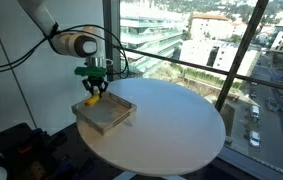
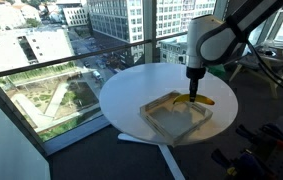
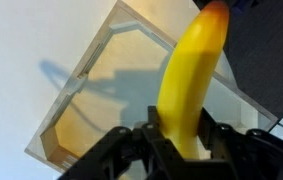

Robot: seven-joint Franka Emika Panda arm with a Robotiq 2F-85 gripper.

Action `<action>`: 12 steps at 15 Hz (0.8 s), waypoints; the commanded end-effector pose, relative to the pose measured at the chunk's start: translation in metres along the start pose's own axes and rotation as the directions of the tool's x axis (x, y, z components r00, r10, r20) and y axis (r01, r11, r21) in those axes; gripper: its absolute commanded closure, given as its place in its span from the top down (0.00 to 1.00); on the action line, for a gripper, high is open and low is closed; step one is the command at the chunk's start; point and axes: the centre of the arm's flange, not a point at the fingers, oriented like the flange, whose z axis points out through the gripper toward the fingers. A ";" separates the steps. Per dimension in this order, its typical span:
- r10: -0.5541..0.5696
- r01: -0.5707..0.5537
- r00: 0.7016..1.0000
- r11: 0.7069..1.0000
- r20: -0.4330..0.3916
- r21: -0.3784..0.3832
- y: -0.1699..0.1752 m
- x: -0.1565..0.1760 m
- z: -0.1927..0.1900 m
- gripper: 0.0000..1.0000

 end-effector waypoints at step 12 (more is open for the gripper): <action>0.240 -0.241 0.970 0.970 -0.045 -0.010 0.023 -0.040 -0.039 0.16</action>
